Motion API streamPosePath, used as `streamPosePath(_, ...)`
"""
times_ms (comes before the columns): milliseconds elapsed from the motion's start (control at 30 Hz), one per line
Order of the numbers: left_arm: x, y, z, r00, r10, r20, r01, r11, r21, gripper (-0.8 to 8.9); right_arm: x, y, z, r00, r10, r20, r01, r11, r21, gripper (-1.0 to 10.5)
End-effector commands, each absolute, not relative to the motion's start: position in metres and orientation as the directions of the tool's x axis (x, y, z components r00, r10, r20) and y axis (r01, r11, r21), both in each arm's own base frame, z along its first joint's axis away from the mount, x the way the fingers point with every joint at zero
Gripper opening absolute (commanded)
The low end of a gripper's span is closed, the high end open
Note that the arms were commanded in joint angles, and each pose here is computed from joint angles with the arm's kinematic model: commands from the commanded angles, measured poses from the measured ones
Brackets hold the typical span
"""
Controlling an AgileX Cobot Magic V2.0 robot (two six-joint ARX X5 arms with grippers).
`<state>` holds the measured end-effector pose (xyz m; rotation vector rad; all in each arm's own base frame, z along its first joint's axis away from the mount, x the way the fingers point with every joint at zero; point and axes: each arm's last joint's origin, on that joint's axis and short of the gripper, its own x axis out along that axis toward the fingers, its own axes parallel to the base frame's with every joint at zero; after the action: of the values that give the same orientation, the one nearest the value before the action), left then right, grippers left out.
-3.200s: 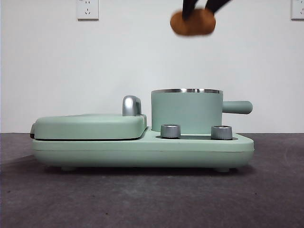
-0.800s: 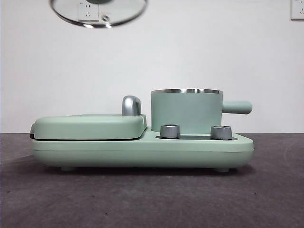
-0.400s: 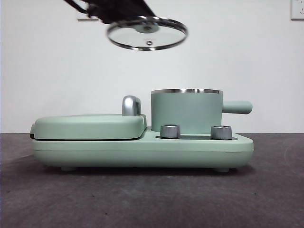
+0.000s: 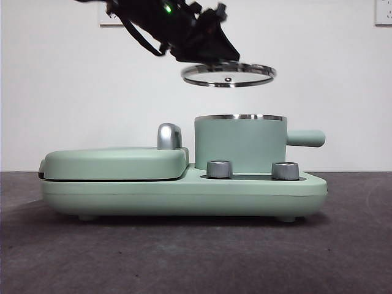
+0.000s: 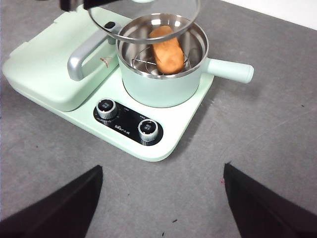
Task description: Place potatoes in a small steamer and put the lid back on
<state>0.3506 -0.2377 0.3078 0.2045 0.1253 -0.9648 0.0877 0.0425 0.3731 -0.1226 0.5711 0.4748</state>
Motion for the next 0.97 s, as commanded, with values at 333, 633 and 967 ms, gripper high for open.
streamPosePath(333, 0.369, -0.253, 0.289, 0.562, -0.815, -0.141, 0.826, 0.543, 0.154, 0.14, 0.089, 0.042, 0.375, 0.754, 0.366, -0.545, -0.434, 0.901, 0.005, 3.8)
streamPosePath(633, 0.373, -0.257, 0.278, 0.556, -0.814, -0.165, 0.83, 0.538, 0.146, 0.14, 0.09, 0.042, 0.376, 0.765, 0.357, -0.536, -0.424, 0.906, -0.002, 3.8)
streamPosePath(967, 0.375, -0.26, 0.268, 0.549, -0.814, -0.187, 0.836, 0.532, 0.135, 0.14, 0.091, 0.043, 0.376, 0.764, 0.357, -0.537, -0.424, 0.905, -0.002, 3.8)
